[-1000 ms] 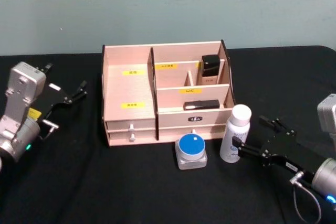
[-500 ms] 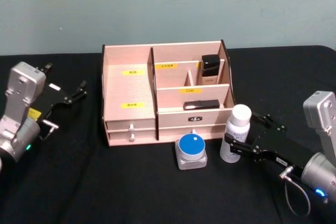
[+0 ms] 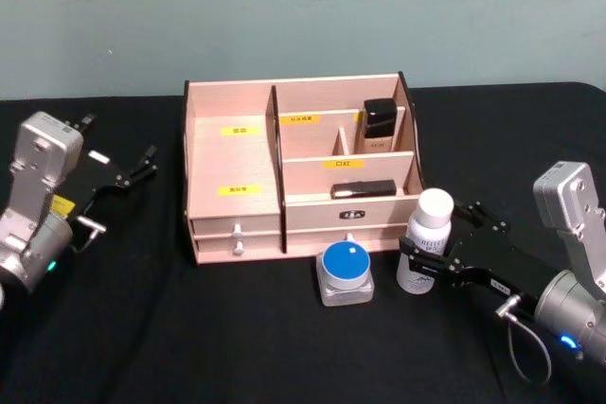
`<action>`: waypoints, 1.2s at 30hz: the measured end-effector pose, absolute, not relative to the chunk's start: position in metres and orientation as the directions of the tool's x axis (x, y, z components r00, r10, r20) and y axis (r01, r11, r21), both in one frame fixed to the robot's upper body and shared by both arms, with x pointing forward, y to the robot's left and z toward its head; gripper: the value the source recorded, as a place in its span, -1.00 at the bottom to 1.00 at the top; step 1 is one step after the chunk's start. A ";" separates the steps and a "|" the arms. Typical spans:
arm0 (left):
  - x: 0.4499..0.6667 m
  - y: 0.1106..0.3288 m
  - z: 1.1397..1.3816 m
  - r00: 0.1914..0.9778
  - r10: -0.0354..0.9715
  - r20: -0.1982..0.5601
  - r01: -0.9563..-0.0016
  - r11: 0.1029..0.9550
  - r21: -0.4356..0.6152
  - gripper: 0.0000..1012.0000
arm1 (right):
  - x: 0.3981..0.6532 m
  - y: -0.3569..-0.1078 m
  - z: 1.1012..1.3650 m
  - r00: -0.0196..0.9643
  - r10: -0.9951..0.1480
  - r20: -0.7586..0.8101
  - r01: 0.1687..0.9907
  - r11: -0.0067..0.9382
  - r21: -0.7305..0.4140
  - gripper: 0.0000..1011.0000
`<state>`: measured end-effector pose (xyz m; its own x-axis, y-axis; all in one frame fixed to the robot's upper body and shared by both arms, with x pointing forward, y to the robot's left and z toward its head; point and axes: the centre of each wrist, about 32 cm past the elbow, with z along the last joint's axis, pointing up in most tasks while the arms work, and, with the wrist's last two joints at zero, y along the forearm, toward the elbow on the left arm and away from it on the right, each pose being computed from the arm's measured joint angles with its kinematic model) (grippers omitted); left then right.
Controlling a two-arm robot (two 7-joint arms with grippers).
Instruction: Pick up the facial cleanser and watermelon frost from the table and place them into the tiered storage box.
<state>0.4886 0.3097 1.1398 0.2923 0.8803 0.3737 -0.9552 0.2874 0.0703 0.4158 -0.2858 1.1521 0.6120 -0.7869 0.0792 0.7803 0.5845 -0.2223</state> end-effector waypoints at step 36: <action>0.489 0.310 1.140 0.292 0.880 0.374 -0.955 0.287 0.070 1.00 | 0.414 -0.288 1.161 0.628 -0.776 0.057 0.769 0.608 -0.196 0.17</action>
